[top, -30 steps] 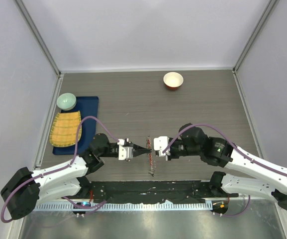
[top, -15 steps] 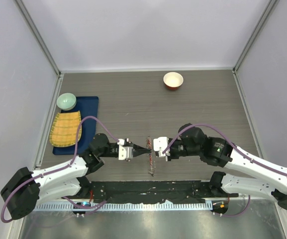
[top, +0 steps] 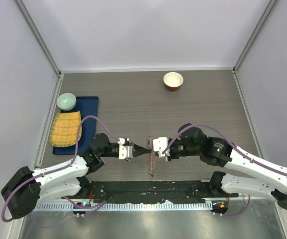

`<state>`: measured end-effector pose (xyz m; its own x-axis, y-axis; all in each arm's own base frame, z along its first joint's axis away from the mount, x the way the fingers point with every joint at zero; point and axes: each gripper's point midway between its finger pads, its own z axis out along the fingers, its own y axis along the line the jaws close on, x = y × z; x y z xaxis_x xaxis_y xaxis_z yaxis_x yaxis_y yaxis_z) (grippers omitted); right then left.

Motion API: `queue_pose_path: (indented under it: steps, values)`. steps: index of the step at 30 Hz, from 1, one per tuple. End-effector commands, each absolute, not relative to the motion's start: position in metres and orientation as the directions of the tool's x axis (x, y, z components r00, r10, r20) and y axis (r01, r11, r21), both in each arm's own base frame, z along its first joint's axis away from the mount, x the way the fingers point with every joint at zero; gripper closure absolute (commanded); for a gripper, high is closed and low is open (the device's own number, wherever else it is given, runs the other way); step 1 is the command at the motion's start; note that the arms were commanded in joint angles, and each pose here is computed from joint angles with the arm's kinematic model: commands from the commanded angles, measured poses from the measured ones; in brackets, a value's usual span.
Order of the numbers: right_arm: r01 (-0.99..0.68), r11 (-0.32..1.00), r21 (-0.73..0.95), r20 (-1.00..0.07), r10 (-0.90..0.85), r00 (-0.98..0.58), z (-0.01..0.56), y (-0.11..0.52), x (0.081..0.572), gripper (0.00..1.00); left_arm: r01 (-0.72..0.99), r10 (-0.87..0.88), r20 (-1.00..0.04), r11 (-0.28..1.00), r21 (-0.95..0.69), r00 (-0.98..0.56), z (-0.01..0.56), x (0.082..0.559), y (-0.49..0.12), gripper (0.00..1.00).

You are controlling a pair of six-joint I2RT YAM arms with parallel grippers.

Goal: Put the keys on the keyring

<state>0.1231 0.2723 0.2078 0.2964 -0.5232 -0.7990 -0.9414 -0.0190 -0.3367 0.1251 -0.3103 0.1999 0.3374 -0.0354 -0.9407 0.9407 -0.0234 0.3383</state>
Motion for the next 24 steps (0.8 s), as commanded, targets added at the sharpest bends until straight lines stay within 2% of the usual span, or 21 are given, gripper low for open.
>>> queue_pose_path:
  steps: [1, 16, 24]
  values:
    - [-0.935, -0.032, -0.354, -0.813, -0.483, 0.325, 0.22, 0.282, 0.122, 0.99, 0.913, -0.144, -0.904, -0.003, 0.407, 0.403, 0.241, 0.125, -0.316, 1.0]
    - [-0.932, -0.025, -0.361, -0.81, -0.488, 0.327, 0.22, 0.285, 0.122, 0.99, 0.926, -0.156, -0.915, -0.002, 0.377, 0.373, 0.244, 0.126, -0.318, 1.0]
    - [-0.932, -0.013, -0.362, -0.81, -0.491, 0.321, 0.223, 0.286, 0.124, 0.99, 0.939, -0.094, -0.935, 0.001, 0.343, 0.341, 0.229, 0.132, -0.32, 1.0]
